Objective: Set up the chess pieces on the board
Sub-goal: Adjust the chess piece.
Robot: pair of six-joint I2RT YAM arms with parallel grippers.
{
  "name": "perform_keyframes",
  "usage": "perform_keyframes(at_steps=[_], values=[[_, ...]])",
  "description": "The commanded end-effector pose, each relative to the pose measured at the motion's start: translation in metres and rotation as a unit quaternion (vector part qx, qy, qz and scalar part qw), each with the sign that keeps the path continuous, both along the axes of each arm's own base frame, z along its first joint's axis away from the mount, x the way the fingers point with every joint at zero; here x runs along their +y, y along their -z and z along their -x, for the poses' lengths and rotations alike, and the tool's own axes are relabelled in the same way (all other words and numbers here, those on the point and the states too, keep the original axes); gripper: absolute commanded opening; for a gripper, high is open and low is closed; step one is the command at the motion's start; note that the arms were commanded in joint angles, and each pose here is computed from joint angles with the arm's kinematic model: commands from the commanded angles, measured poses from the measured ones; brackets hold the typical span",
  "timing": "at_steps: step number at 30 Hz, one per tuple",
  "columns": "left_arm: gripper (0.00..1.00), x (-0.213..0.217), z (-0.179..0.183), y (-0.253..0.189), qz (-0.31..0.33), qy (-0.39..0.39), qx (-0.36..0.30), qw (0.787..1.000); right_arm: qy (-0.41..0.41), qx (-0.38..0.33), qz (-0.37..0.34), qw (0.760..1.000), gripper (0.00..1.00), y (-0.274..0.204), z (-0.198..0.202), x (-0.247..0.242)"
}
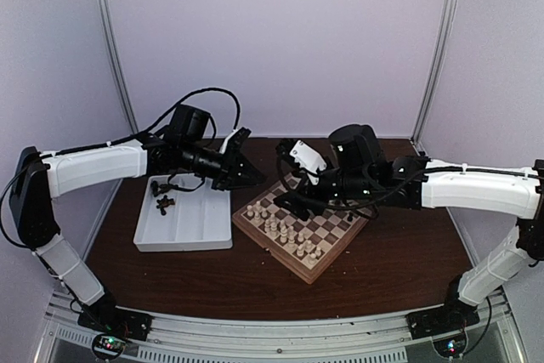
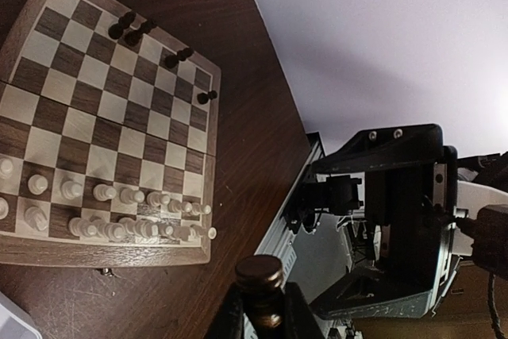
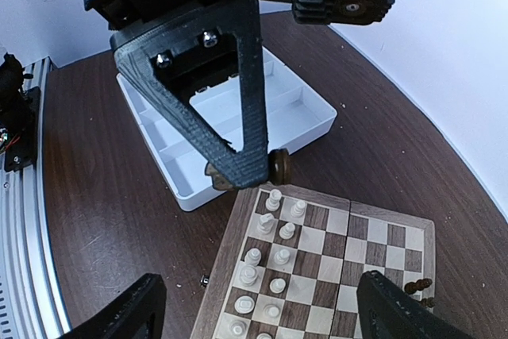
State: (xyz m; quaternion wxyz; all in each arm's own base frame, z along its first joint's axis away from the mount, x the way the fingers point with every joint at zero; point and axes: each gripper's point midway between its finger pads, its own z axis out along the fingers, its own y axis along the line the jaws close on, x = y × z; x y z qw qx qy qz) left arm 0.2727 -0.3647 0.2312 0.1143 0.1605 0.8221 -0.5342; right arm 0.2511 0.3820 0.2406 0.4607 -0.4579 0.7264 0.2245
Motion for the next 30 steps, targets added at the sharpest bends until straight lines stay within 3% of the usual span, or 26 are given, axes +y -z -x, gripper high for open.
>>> perform_keyframes(at_steps=[1, 15, 30], values=[[0.12, -0.014, 0.004, -0.020, 0.037, 0.024, -0.013, 0.999, 0.001, -0.028, -0.013, 1.000, 0.86, -0.017, -0.002, 0.007], [0.12, -0.022, 0.017, -0.020, 0.041, 0.039, 0.004, 0.998, -0.012, -0.027, -0.009, 1.000, 0.73, -0.020, -0.008, 0.032], [0.12, -0.024, 0.020, -0.019, 0.044, 0.044, 0.007, 0.998, -0.022, -0.016, -0.007, 1.000, 0.47, -0.014, -0.008, 0.042]])
